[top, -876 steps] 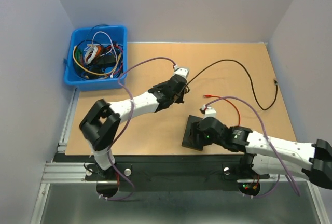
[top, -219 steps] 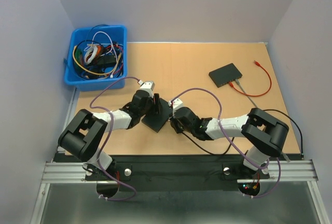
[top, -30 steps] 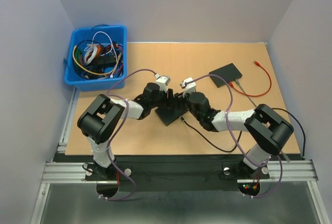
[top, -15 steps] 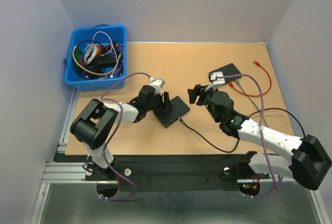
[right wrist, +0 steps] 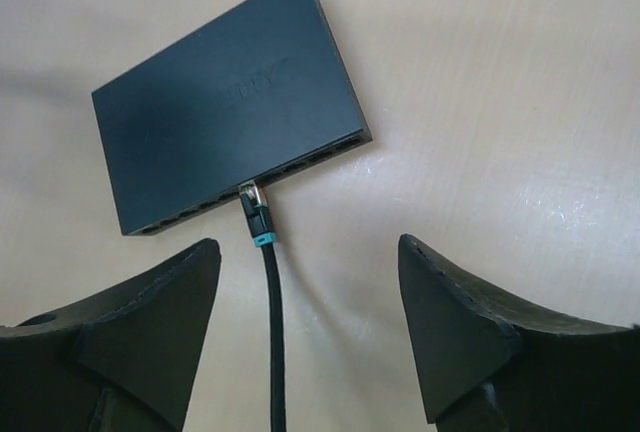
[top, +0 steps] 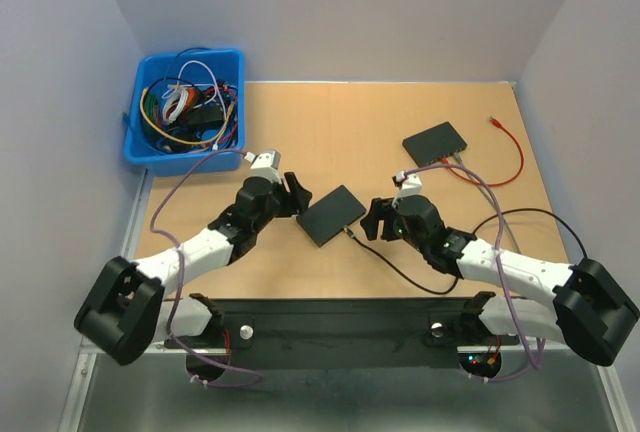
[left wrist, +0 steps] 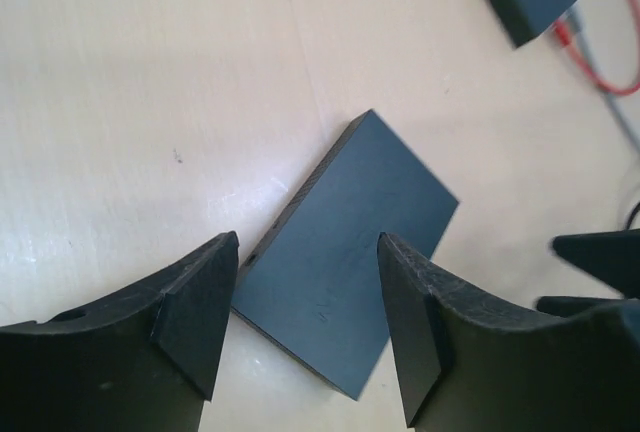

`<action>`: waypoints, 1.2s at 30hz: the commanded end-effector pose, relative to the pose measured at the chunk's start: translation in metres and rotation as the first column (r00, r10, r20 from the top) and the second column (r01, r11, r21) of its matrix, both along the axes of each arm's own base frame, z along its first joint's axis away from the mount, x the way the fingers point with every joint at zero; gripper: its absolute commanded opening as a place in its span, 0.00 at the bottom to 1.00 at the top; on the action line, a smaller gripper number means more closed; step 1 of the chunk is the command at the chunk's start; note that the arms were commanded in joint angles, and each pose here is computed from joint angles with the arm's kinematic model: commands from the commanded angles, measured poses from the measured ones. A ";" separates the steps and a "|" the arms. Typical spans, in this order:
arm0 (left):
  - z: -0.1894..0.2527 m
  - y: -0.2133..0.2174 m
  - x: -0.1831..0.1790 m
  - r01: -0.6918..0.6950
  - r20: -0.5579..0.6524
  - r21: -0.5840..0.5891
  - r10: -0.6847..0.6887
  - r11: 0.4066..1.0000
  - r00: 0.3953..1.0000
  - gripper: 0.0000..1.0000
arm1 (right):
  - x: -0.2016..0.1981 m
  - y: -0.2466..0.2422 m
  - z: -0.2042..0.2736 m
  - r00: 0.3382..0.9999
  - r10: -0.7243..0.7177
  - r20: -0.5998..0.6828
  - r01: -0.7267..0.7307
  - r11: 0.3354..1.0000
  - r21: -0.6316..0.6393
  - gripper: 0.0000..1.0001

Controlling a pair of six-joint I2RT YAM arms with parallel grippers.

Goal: Insert the plug into the switch port

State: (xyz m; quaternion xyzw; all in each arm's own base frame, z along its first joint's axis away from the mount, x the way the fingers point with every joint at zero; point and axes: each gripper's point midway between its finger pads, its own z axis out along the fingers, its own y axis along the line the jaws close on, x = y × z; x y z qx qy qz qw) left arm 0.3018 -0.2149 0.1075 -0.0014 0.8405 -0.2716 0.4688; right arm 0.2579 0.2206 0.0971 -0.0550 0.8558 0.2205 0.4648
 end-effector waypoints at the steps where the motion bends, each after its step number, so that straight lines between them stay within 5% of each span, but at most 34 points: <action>1: -0.001 0.016 -0.019 -0.117 -0.056 -0.083 0.113 0.990 0.992 0.67 | -0.004 0.008 0.001 0.999 0.027 -0.037 -0.026 0.999 0.021 0.77; 11: -0.051 0.017 -0.083 -0.158 -0.227 -0.165 0.119 0.973 0.967 0.57 | -0.014 -0.010 0.049 0.998 -0.033 0.044 0.027 0.991 0.132 0.80; 19: -0.067 0.013 -0.089 -0.140 -0.251 -0.159 0.097 0.977 0.963 0.57 | -0.028 -0.032 0.064 0.995 -0.074 0.070 0.063 0.987 0.149 0.82; 25: -0.075 -0.009 -0.069 -0.126 -0.265 -0.141 0.085 0.982 0.961 0.56 | -0.036 -0.045 0.070 0.992 -0.094 0.083 0.080 0.984 0.158 0.83; 36: -0.034 -0.125 0.039 -0.032 -0.230 -0.219 -0.020 0.975 0.973 0.56 | -0.040 -0.057 0.085 0.989 -0.116 0.092 0.103 0.986 0.132 0.85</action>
